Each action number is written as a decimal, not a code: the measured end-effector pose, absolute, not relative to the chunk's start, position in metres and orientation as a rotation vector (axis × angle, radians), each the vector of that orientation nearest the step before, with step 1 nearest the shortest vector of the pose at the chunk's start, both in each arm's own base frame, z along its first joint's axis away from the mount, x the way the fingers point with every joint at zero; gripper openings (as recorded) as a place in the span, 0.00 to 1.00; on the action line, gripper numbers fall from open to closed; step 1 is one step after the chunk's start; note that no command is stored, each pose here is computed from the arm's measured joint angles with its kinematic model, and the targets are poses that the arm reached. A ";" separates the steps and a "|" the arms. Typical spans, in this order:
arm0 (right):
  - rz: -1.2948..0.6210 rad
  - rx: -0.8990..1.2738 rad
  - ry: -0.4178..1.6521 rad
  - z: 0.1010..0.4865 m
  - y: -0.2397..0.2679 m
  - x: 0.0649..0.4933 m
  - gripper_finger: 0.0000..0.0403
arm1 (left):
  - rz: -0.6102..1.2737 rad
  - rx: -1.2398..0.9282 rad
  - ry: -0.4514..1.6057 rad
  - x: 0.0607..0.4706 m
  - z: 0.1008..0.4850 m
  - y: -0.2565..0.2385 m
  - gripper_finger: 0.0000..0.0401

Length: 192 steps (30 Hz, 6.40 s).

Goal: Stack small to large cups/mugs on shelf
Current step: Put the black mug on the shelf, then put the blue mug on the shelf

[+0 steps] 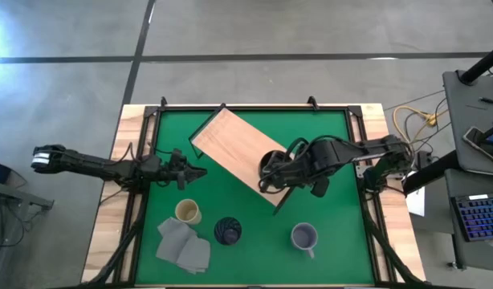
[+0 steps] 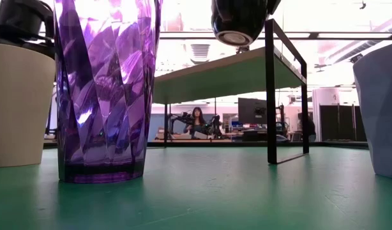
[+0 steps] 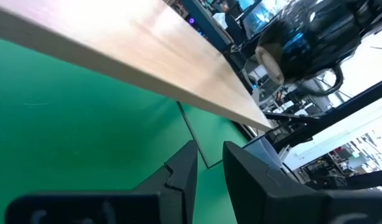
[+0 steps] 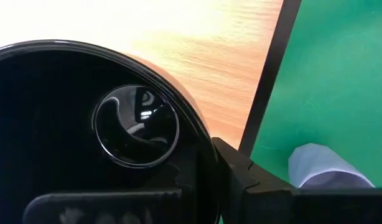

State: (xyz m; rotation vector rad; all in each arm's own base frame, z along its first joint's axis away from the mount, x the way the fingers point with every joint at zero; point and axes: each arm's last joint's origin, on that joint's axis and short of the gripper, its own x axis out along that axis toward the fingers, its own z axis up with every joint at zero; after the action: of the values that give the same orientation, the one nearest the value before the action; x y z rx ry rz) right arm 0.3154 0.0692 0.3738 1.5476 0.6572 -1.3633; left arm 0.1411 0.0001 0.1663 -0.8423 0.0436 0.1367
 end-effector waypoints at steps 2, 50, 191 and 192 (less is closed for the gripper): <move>-1.369 1.547 0.670 0.371 0.070 0.317 0.06 | 0.133 -0.843 0.036 0.141 0.167 0.000 0.16; -1.463 1.588 0.752 0.349 0.056 0.300 0.28 | 0.124 -0.845 0.066 0.141 0.164 0.000 0.16; -1.298 1.146 1.210 0.298 0.210 0.267 0.45 | 0.078 -0.800 0.063 0.141 0.168 -0.002 0.16; -1.304 1.129 1.215 0.294 0.209 0.265 0.45 | 0.078 -0.800 0.063 0.141 0.167 -0.002 0.16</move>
State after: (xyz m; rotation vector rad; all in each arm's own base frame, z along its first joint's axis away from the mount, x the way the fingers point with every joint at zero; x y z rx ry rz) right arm 0.2652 0.2094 0.2939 1.1288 1.2152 -1.3044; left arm 0.1411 -0.0015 0.1675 -0.8003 0.0630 0.0779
